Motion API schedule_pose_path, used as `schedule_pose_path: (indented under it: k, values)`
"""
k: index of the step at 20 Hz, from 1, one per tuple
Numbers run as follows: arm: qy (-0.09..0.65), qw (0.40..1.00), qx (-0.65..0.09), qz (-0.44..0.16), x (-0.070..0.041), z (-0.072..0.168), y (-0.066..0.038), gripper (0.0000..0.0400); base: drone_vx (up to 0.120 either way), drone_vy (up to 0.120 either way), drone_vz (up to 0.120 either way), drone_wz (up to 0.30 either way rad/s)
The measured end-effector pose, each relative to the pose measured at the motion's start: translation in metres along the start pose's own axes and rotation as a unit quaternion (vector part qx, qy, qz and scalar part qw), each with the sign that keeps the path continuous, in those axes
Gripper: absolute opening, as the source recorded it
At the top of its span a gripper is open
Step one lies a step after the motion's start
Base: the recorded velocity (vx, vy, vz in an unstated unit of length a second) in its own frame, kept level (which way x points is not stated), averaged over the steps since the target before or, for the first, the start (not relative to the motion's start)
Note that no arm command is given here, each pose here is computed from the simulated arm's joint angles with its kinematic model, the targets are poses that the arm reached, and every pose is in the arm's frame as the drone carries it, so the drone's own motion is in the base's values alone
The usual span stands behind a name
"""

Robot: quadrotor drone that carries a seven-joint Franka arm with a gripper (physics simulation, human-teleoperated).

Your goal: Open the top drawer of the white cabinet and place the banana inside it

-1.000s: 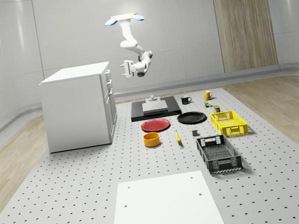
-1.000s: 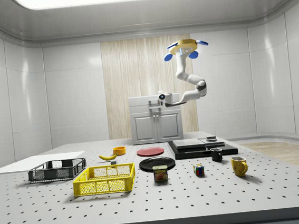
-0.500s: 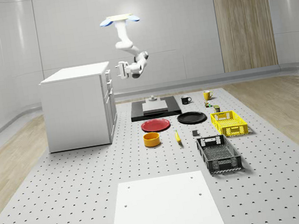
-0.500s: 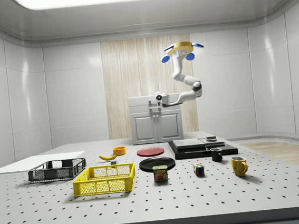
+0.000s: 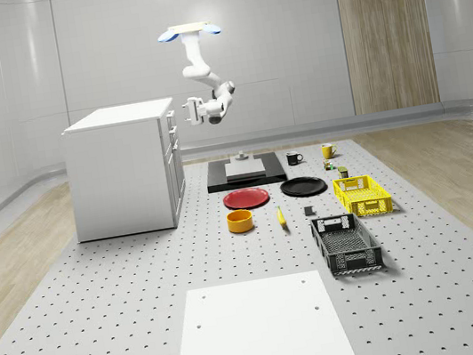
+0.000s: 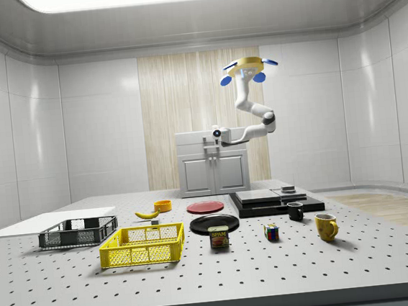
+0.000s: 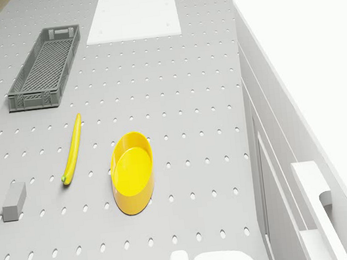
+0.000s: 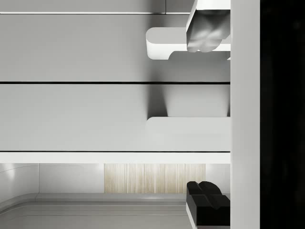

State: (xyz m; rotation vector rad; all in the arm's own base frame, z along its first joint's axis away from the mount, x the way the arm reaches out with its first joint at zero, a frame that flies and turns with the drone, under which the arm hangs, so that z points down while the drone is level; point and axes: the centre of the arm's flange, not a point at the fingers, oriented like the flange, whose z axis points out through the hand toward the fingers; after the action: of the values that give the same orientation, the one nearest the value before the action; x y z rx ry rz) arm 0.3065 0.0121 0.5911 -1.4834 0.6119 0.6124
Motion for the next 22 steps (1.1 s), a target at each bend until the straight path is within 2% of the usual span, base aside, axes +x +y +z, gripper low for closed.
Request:
schedule_pose_path:
  k: [22]
  values:
    - [0.000, 1.000, 0.000, 0.000, 0.0069, 0.0046, -0.0069, 0.0400, 0.000, 0.000, 0.000, 0.000]
